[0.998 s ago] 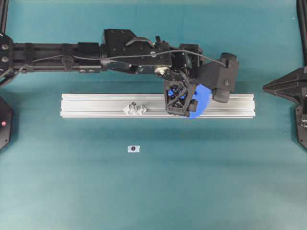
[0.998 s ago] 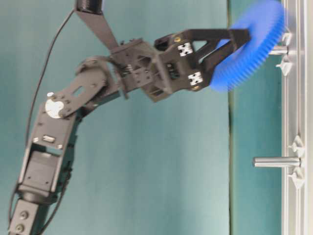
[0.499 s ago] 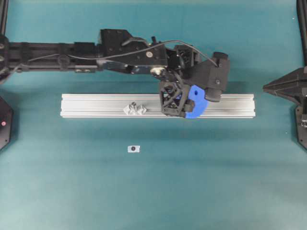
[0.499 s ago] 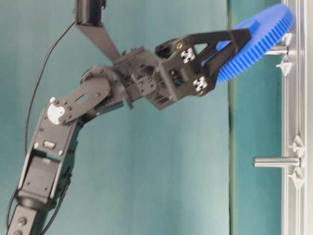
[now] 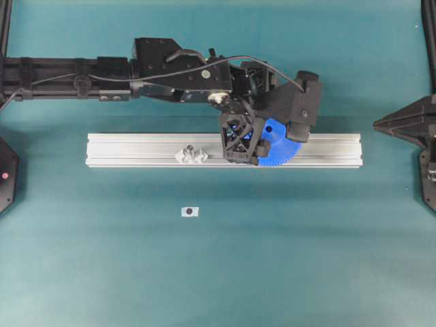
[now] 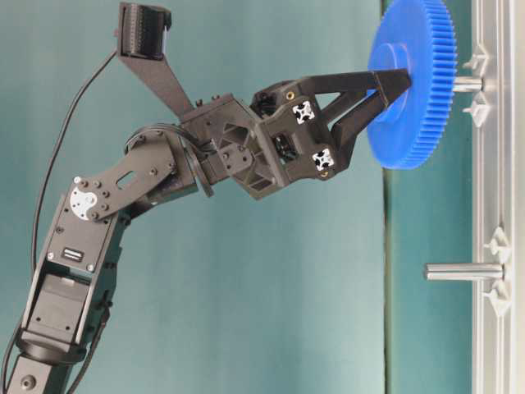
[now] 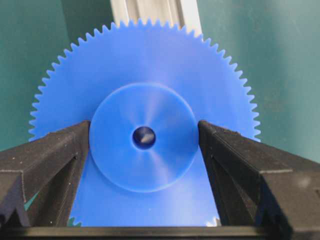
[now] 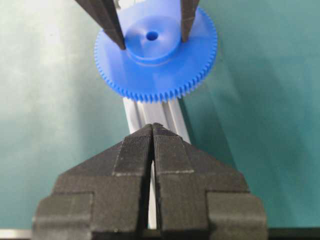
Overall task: Find the location of the shaft and insert the large gear.
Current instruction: 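Adjust the gear's position to center the bore on the shaft tip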
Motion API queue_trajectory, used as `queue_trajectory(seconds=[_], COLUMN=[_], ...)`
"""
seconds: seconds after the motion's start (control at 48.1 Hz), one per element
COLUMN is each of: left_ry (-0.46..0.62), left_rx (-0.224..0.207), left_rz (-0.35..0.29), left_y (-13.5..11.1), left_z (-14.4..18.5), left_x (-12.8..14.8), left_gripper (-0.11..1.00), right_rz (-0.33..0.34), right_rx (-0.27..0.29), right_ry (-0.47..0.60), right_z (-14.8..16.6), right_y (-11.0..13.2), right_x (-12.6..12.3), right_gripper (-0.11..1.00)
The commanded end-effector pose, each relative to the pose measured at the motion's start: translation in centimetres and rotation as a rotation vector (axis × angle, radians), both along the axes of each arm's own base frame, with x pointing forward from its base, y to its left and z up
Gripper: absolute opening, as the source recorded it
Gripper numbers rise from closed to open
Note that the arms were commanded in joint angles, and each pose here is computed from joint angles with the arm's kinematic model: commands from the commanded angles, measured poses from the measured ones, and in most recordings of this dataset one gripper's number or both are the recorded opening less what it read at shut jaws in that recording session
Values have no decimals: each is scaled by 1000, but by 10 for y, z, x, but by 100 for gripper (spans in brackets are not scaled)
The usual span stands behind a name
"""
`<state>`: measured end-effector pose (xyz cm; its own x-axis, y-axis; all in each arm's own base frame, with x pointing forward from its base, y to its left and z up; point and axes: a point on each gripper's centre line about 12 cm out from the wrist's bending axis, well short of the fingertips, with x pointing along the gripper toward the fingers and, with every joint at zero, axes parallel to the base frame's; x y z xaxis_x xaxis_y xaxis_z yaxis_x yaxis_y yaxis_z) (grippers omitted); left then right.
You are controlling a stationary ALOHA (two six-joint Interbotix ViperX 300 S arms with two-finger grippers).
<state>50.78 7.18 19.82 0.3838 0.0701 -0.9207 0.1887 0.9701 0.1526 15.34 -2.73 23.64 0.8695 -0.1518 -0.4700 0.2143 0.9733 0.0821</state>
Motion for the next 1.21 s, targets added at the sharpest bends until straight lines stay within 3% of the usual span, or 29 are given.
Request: queue_trajectory(seconds=[0.0, 0.312, 0.561, 0.977, 1.185], left_ry=[-30, 4, -37, -2, -45], left_rx=[6, 3, 10, 5, 11], left_rz=[3, 17, 31, -10, -12], left_y=[3, 9, 16, -5, -4], left_z=[14, -2, 20, 25, 31], left_x=[0, 0, 0, 0, 10], left_gripper=[86, 86, 86, 86, 86], right_rz=[-5, -5, -5, -5, -5], right_rx=[6, 6, 6, 7, 7], right_ry=[-14, -12, -15, -15, -14], right_z=[4, 3, 4, 4, 3], right_y=[-1, 0, -1, 0, 0], right_x=[2, 2, 2, 2, 2], right_gripper=[3, 3, 3, 3, 3])
